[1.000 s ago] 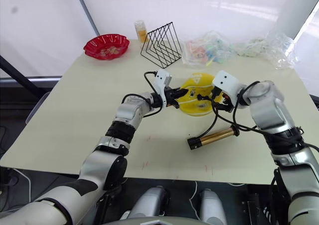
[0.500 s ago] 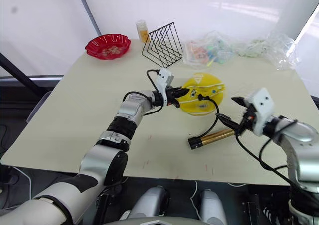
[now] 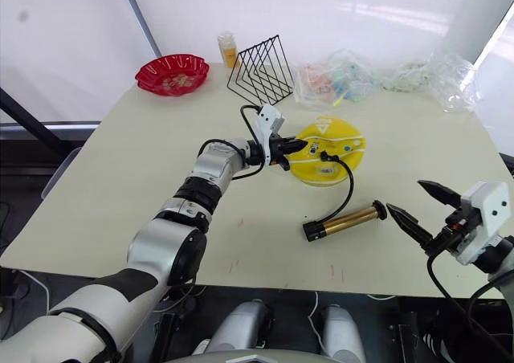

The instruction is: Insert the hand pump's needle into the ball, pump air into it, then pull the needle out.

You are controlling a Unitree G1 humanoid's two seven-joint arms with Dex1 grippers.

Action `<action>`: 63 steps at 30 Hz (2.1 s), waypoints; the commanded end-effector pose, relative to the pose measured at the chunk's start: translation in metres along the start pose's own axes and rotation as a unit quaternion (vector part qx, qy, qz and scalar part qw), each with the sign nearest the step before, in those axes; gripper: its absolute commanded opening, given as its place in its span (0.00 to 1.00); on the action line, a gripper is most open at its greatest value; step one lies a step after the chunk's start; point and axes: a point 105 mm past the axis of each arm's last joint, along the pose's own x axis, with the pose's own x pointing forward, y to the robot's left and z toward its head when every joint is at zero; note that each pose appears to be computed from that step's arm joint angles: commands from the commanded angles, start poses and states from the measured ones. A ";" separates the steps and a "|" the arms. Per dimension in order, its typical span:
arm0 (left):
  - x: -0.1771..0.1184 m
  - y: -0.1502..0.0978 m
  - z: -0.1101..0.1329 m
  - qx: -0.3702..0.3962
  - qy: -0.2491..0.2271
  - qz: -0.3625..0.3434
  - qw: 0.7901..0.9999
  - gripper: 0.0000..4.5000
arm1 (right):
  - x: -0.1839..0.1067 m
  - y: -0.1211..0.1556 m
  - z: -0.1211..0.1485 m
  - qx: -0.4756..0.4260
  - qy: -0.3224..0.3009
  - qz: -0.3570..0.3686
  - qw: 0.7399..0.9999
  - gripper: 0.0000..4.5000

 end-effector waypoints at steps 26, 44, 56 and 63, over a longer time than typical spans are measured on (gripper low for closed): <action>-0.078 -0.015 0.091 0.116 -0.111 -0.078 0.984 0.97 | -0.004 -0.001 -0.004 -0.066 -0.065 0.036 0.995 1.00; -0.197 -0.007 -0.018 0.051 -0.083 0.030 0.995 0.97 | -0.017 -0.018 -0.048 -0.060 -0.025 0.042 0.997 1.00; -0.271 -0.009 -0.102 0.009 0.010 0.075 0.997 0.97 | -0.043 -0.024 -0.061 -0.064 0.003 0.021 0.998 1.00; -0.264 -0.016 -0.095 0.028 0.018 0.040 0.999 0.97 | -0.047 -0.022 -0.062 -0.060 0.008 0.016 0.998 1.00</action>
